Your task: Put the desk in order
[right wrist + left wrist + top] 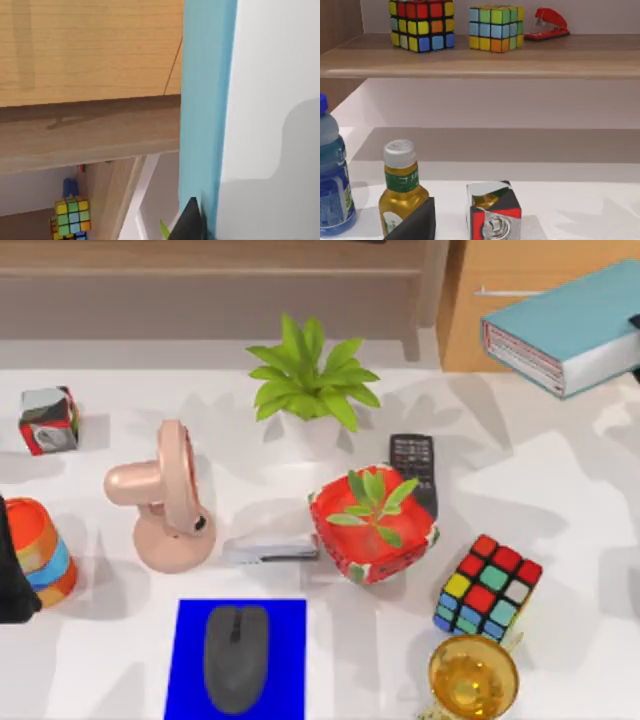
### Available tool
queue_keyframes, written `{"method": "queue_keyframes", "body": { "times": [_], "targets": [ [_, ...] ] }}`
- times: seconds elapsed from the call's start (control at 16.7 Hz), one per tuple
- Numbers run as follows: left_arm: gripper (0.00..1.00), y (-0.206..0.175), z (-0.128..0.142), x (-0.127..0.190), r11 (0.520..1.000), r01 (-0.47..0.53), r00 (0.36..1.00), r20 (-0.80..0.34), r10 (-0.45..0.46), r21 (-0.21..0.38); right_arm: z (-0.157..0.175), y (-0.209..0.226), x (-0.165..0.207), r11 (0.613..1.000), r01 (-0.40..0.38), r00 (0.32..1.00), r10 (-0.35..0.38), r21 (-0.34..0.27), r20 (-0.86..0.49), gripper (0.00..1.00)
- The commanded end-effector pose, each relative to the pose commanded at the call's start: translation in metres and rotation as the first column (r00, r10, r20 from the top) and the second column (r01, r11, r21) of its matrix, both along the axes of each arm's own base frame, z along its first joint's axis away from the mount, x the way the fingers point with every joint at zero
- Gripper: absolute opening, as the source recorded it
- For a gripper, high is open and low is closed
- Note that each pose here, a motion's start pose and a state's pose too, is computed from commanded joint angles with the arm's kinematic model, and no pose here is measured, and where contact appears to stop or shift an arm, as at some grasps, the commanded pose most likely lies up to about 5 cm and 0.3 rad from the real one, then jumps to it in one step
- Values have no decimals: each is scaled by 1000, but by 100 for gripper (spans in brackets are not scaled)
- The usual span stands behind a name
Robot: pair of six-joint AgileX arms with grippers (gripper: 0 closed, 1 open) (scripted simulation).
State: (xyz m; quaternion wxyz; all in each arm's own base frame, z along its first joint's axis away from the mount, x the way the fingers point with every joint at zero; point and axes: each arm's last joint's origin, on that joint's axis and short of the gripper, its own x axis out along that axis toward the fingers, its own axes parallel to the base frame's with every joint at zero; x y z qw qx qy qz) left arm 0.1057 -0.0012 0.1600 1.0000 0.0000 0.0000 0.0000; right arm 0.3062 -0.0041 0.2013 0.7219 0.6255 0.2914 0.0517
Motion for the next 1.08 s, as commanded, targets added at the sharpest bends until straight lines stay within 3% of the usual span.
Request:
{"method": "queue_keyframes", "body": {
  "times": [0.24,0.48,0.72,1.08],
  "targets": [
    [100,0,0,0,1000,0,1000,0,0,0,-17,-89,9,966,242,970,-241,92,-23,0],
    [100,0,0,0,1000,0,1000,0,0,0,-29,-157,16,918,380,923,-385,118,24,0],
    [100,0,0,0,1000,0,1000,0,0,0,-46,-186,30,904,411,906,-419,116,57,0],
    [100,0,0,0,1000,0,1000,0,0,0,-50,-189,34,905,410,906,-418,114,60,0]
  ]
}}
